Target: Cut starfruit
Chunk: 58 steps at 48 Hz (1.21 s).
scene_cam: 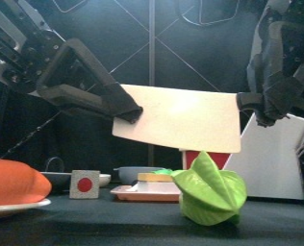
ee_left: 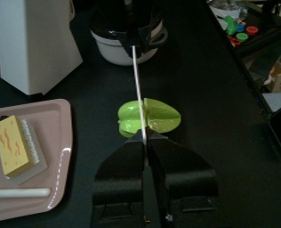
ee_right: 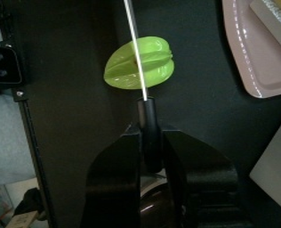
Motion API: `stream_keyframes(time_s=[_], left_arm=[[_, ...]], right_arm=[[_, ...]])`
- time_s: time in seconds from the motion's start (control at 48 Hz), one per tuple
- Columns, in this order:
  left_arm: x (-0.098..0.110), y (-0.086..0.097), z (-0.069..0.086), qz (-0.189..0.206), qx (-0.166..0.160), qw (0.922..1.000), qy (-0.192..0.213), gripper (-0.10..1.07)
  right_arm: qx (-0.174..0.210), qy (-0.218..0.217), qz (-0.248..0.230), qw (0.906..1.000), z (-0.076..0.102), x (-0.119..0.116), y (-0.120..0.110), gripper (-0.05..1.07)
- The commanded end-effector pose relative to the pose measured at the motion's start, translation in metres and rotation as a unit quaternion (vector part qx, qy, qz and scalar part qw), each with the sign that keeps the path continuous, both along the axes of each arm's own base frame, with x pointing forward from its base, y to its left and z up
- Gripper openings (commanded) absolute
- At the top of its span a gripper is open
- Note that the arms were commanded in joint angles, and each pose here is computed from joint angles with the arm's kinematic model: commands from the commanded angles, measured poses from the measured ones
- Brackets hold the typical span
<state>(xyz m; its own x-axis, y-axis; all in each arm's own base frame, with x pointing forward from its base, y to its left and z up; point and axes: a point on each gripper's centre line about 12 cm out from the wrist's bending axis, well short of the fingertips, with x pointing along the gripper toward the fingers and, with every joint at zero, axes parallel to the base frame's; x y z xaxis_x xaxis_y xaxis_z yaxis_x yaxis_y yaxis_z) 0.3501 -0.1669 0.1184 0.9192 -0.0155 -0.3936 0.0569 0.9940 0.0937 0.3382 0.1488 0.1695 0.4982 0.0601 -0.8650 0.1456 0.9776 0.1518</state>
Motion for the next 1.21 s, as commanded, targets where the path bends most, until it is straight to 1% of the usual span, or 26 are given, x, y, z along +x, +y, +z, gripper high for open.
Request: stream_keyframes(time_s=[0.0,0.146,0.396,0.604,0.854,1.188], left_arm=[[-0.002,-0.010,0.007,-0.012,-0.006,0.9999,-0.009,0.38],[-0.001,-0.012,0.008,-0.013,-0.007,0.9998,-0.010,0.38],[0.000,-0.016,0.004,-0.018,-0.008,0.9998,-0.003,0.38],[0.000,-0.017,-0.001,-0.020,-0.006,0.9998,0.006,0.38],[0.001,-0.015,-0.003,-0.018,-0.005,0.9998,0.008,0.38],[0.001,-0.013,-0.014,-0.014,0.001,0.9997,0.020,0.38]], right_arm=[[0.006,-0.008,0.000,1.0000,0.009,0.000,0.002,0.44],[0.010,-0.006,-0.001,0.9999,0.009,-0.001,0.004,0.44],[0.008,-0.001,0.003,1.0000,0.005,-0.003,0.007,0.44],[0.006,0.003,0.004,1.0000,0.002,-0.002,0.007,0.44],[0.001,0.007,0.002,1.0000,-0.003,-0.001,0.005,0.44],[-0.008,0.022,-0.002,0.9997,-0.013,0.001,0.004,0.44]])
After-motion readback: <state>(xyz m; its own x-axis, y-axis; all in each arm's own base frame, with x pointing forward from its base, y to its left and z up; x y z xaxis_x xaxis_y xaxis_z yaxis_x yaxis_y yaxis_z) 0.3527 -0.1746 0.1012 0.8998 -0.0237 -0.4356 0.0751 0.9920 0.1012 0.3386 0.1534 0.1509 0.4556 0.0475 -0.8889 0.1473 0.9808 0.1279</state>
